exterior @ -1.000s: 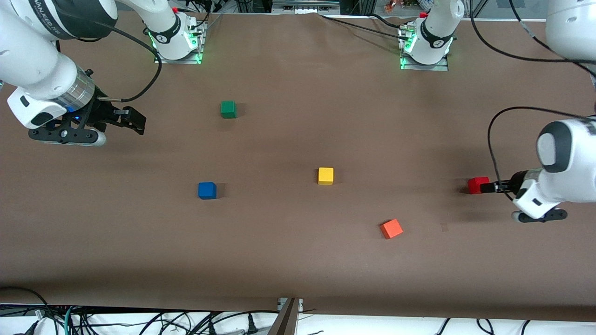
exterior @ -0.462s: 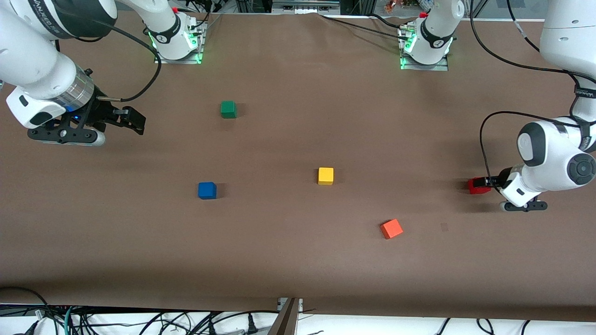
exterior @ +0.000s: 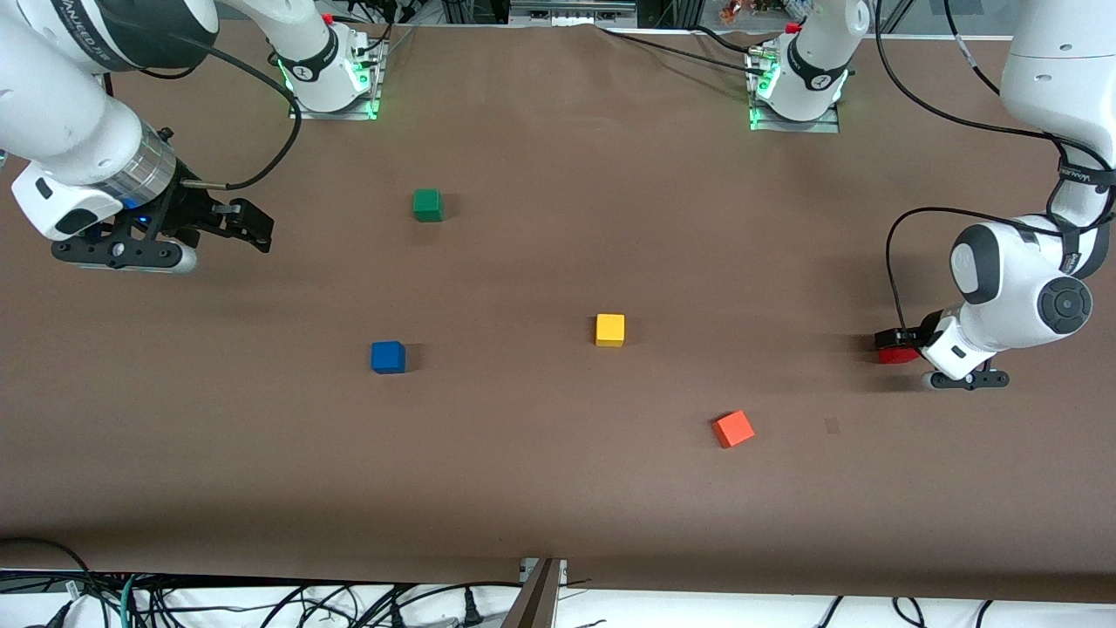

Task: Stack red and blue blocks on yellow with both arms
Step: 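Close the left gripper on the red cube and lift it, then carry the red cube over the yellow cube while the right gripper approaches blue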

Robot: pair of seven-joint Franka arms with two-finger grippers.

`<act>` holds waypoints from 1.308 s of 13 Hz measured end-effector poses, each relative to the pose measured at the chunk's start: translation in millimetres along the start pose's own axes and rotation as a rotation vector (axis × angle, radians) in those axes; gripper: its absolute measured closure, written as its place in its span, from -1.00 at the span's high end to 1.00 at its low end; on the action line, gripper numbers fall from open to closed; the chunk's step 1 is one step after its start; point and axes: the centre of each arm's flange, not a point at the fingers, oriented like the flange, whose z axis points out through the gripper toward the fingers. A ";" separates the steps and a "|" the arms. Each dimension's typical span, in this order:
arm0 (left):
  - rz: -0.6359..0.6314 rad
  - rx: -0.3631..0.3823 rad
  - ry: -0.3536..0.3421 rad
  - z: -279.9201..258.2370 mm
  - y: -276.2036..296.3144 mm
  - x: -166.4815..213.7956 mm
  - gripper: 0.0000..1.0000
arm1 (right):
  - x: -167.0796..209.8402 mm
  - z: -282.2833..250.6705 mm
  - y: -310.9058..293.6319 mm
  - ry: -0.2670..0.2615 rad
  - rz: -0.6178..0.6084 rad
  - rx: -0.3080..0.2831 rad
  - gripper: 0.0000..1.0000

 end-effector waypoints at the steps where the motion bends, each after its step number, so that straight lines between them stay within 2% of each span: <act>1: -0.002 0.000 0.000 0.5 -1.3 -0.4 0.50 | 0.0 0.0 0.0 0.000 0.000 0.000 1.00; 2: -0.005 0.000 0.000 0.7 -3.3 -0.8 0.25 | 0.0 0.0 0.0 0.000 0.000 0.000 1.00; 3: -0.008 0.000 0.002 0.3 -4.8 -0.9 0.11 | 0.0 0.0 -0.1 0.000 0.000 0.000 1.00; 7: -0.008 0.000 0.013 -2.8 -5.2 0.9 0.11 | 0.0 -0.1 -0.1 0.000 0.000 0.000 1.00; 9: 0.019 -0.009 0.044 -23.1 11.4 10.2 0.11 | 0.0 -0.1 -0.2 0.000 0.000 0.000 1.00; 11: 0.067 -0.034 0.060 -65.6 54.6 22.6 0.11 | 0.0 -0.1 -0.3 0.000 0.000 0.000 1.00; 14: 0.093 -0.076 0.078 -130.2 149.3 32.5 0.11 | 0.1 -1.0 -0.4 0.002 0.000 0.001 1.00; 17: 0.090 -0.079 0.073 -150.7 274.1 14.9 0.11 | 0.2 -3.4 -1.1 0.007 -0.002 0.002 1.00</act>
